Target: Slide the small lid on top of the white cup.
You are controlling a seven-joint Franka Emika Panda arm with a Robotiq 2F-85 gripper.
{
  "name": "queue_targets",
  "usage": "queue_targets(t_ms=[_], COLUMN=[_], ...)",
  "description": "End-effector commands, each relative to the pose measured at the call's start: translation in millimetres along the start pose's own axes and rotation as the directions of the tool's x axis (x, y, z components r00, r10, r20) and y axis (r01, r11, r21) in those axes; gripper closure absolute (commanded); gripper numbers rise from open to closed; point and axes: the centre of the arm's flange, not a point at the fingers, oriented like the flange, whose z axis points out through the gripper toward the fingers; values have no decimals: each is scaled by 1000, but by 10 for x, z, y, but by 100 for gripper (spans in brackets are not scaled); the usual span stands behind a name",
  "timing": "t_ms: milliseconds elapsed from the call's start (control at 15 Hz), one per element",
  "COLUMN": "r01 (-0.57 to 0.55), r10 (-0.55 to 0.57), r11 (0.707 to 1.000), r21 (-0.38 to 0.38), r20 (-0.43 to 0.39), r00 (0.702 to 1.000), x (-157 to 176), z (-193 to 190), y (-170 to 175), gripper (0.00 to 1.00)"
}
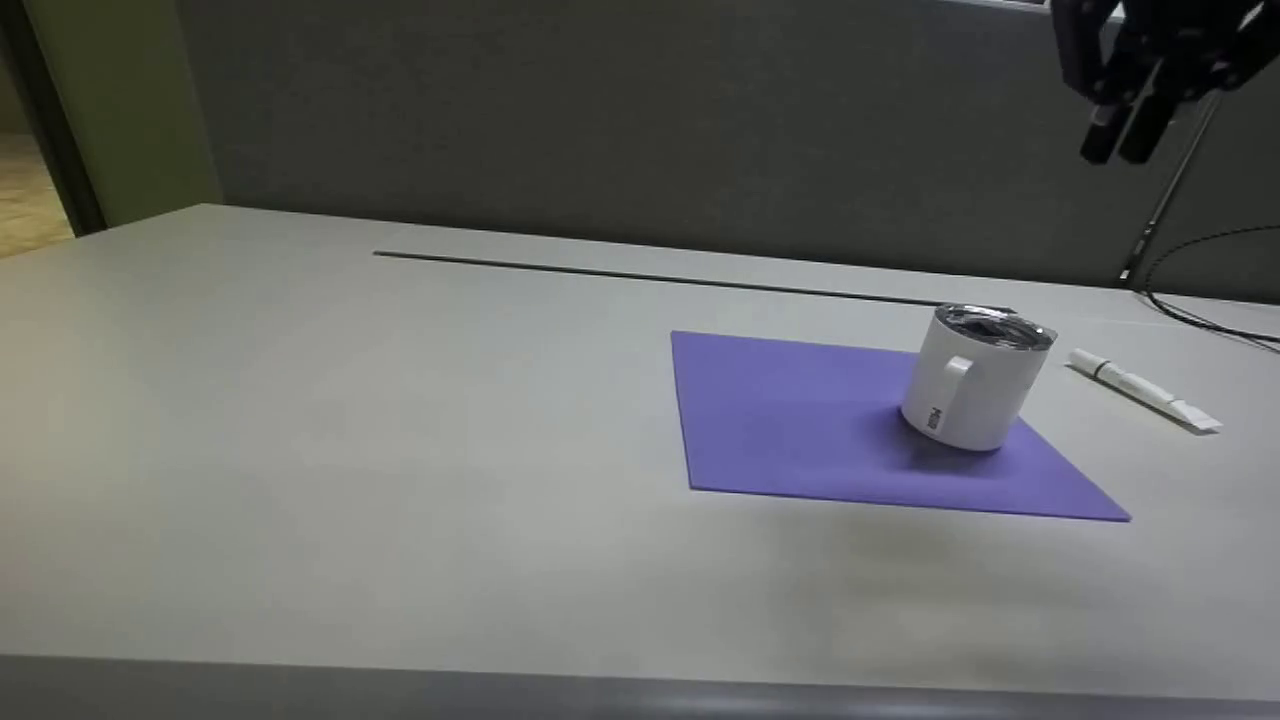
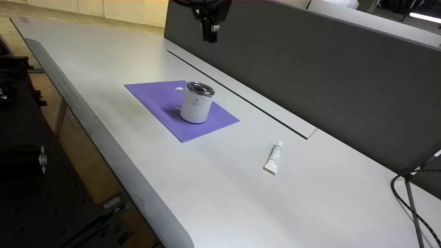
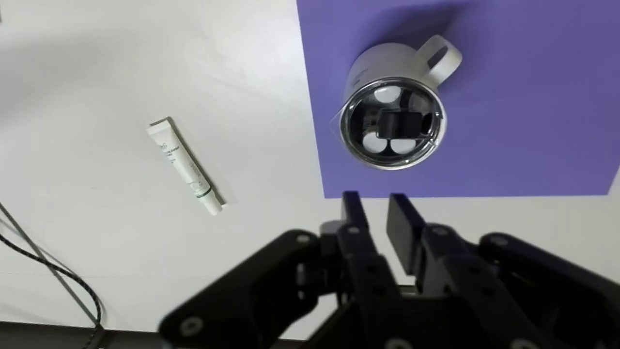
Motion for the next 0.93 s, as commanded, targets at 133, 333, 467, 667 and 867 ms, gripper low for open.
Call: queue_targets(t_ms=[133,333,467,667,867], r01=[20,41,44,48,48], r10=[-16,-38,-41,-45,-45], r11=[999,999,998,998,998], r21=[-46,-34,-33,-32,-32], r20=[74,82,93,92,91], r00=[997,996,995,995,995], x=[306,182,182,181,182], z=[497,499,565,556,555], y=[11,65,68,49,53], gripper=[100,100,99,99,99])
